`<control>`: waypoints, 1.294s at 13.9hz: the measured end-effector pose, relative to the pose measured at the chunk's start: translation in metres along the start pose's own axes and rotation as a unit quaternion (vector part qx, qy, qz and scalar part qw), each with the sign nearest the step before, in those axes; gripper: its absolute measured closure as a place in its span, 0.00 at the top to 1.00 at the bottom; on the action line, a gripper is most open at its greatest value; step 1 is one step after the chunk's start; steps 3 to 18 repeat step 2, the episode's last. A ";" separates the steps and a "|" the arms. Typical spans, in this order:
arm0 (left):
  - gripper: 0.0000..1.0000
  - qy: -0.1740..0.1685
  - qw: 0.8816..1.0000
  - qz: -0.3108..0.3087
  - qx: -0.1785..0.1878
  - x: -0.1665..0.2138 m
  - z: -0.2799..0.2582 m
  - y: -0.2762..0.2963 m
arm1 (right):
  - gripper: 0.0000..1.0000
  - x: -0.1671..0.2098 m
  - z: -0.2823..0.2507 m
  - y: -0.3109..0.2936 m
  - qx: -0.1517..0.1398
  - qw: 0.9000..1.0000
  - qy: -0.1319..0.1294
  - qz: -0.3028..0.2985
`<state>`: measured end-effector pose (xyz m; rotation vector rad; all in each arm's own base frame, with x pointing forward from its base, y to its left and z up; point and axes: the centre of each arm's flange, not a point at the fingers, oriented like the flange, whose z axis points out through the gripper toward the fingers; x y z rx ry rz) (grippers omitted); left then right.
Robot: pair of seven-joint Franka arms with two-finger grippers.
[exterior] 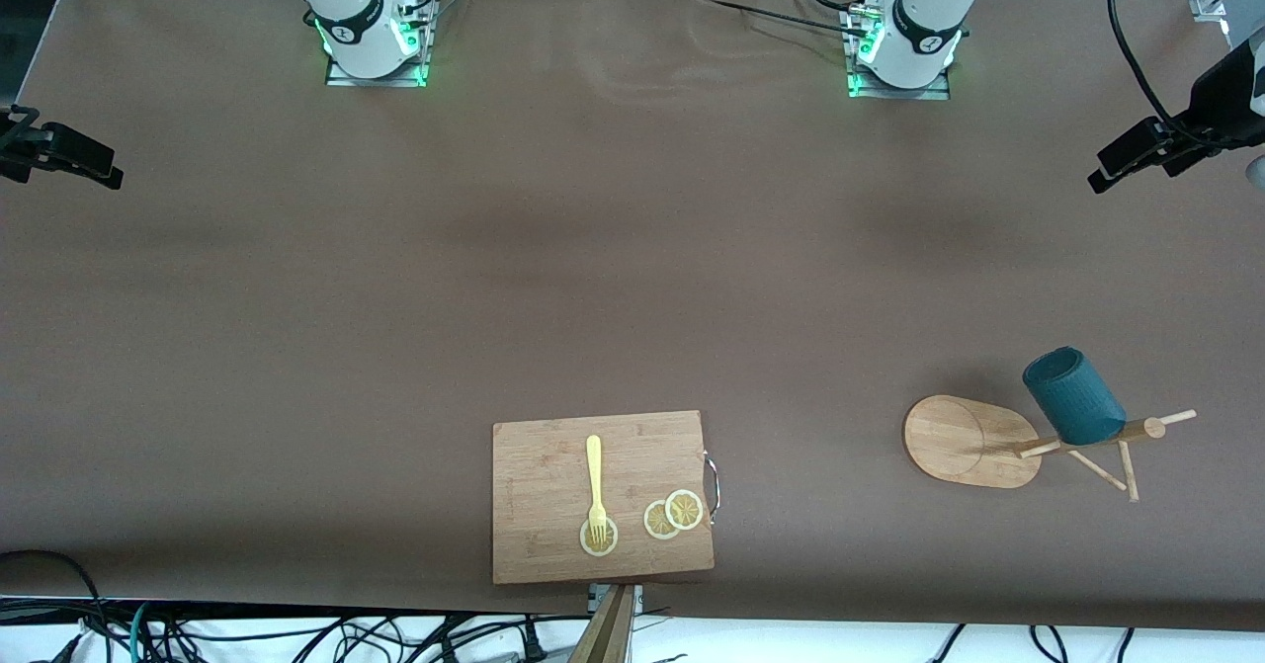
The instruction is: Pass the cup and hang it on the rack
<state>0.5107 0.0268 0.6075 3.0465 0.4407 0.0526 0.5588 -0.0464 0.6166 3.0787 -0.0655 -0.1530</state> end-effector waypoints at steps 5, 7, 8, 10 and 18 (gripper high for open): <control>1.00 0.005 1.000 0.003 -0.001 0.000 -0.004 0.002 | 1.00 0.000 0.000 0.000 0.000 1.000 0.000 0.000; 1.00 0.005 1.000 0.003 -0.001 0.000 -0.004 0.002 | 1.00 0.000 0.000 0.000 0.000 1.000 0.000 0.000; 1.00 0.005 1.000 0.003 -0.001 0.000 -0.004 0.002 | 1.00 0.000 0.000 0.000 0.000 1.000 0.000 0.000; 1.00 0.005 1.000 0.003 -0.001 0.000 -0.004 0.002 | 1.00 0.000 0.000 0.000 0.000 1.000 0.000 0.000; 1.00 0.005 1.000 0.003 -0.001 0.000 -0.004 0.002 | 1.00 0.000 0.000 0.000 0.000 1.000 0.000 0.000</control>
